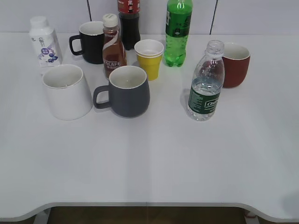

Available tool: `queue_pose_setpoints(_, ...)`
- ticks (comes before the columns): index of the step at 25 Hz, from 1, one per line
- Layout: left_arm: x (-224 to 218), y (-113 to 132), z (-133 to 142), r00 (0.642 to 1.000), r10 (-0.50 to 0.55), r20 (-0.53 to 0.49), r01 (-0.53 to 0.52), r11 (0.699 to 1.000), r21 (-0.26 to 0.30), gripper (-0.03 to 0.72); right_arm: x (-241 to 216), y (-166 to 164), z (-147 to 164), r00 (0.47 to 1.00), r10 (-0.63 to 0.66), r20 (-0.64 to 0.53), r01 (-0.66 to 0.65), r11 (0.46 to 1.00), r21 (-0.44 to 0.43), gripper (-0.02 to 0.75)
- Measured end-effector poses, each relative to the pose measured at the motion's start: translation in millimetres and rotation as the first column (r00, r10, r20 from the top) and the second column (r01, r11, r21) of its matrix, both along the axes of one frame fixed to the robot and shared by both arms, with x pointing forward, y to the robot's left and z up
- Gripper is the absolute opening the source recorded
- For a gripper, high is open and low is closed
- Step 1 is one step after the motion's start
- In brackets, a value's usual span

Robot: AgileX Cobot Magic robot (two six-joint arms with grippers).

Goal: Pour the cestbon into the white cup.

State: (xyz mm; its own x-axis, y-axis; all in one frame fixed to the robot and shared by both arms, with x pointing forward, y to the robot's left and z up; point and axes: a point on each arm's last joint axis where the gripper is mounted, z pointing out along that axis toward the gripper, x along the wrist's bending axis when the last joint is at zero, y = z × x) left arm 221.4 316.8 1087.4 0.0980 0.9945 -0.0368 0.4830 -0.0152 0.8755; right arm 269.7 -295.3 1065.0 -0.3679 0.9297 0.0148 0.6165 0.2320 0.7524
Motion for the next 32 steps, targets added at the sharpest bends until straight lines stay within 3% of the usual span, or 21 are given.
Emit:
queue_pose_setpoints(4, 0, 0, -26, 1.000, -0.001, -0.026, 0.001, 1.000, 0.004, 0.570, -21, -14, -7, 0.997, 0.002, 0.074, -0.006, 0.998, 0.057, 0.594)
queue_pose_setpoints(7, 7, -4, -27, 0.999, -0.024, 0.031, 0.025, 1.000, -0.019, 0.566, -25, -15, -10, 0.985, 0.030, 0.169, -0.048, 0.993, 0.106, 0.594)
queue_pose_setpoints(16, 10, -7, -27, 0.997, -0.045, 0.055, 0.046, 0.999, -0.025, 0.535, -27, -10, -10, 0.977, 0.092, 0.194, -0.114, 0.988, 0.104, 0.593)
queue_pose_setpoints(20, 9, -7, -27, 0.998, 0.011, 0.056, -0.009, 1.000, -0.025, 0.502, -28, -11, -10, 0.979, -0.031, 0.201, 0.008, 0.993, 0.114, 0.592)
queue_pose_setpoints(25, 9, -8, -28, 0.994, 0.096, 0.055, -0.095, 0.995, -0.026, 0.455, -36, -12, -10, 0.929, -0.283, 0.239, 0.258, 0.957, 0.134, 0.593)
queue_pose_setpoints(32, 8, -8, -28, 0.994, 0.098, 0.056, -0.097, 0.995, -0.027, 0.440, -36, -12, -10, 0.918, -0.315, 0.239, 0.290, 0.947, 0.137, 0.593)
